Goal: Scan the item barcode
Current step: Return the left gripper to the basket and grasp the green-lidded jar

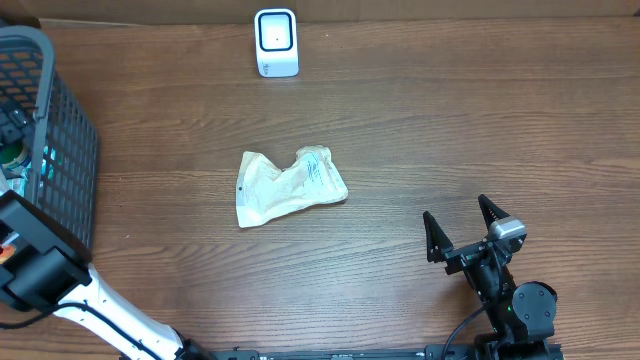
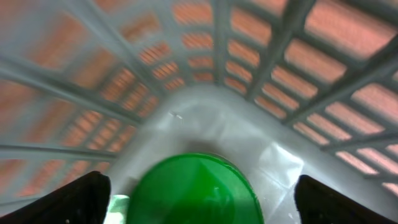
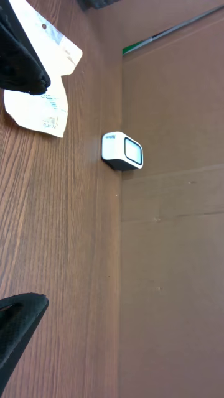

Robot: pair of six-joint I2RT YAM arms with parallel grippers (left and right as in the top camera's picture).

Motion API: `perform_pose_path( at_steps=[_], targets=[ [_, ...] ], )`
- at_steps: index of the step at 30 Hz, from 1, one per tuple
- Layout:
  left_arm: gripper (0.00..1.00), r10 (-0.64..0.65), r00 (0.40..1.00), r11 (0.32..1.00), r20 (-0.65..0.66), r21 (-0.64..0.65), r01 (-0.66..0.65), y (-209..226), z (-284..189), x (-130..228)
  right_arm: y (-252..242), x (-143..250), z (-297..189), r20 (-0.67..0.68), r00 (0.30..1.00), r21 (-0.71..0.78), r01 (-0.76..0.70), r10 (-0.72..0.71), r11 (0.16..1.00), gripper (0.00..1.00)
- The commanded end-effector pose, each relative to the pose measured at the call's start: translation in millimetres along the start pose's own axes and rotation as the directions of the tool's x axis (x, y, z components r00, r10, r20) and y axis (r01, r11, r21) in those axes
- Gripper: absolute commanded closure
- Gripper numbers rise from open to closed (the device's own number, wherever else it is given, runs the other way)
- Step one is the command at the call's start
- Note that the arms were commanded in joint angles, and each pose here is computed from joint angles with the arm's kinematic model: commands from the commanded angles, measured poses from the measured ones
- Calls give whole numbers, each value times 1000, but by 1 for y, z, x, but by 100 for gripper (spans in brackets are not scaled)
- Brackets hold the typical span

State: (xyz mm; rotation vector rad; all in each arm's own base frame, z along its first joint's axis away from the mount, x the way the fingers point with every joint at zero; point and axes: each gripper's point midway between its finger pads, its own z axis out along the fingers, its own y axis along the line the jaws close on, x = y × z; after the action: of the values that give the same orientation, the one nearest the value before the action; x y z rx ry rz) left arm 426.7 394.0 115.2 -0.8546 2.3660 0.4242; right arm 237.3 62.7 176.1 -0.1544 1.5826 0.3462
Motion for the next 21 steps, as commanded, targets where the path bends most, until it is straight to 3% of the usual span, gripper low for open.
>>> perform_pose_path(
  at_steps=[1,14,18,21],
  targets=[
    [8,9,997,998,-82,63,-4,-9,26,30,1,2,0,3,1000,-6,-2,2,1000,0],
    [28,1,996,998,-89,63,5,-9,27,32,1,2,0,3,1000,-6,-2,2,1000,0],
    [41,-14,997,998,-77,61,19,-9,22,27,1,2,0,3,1000,-6,-2,2,1000,0],
    [43,-27,998,997,-59,65,30,-8,14,19,1,2,0,3,1000,-6,-2,2,1000,0]
  ],
)
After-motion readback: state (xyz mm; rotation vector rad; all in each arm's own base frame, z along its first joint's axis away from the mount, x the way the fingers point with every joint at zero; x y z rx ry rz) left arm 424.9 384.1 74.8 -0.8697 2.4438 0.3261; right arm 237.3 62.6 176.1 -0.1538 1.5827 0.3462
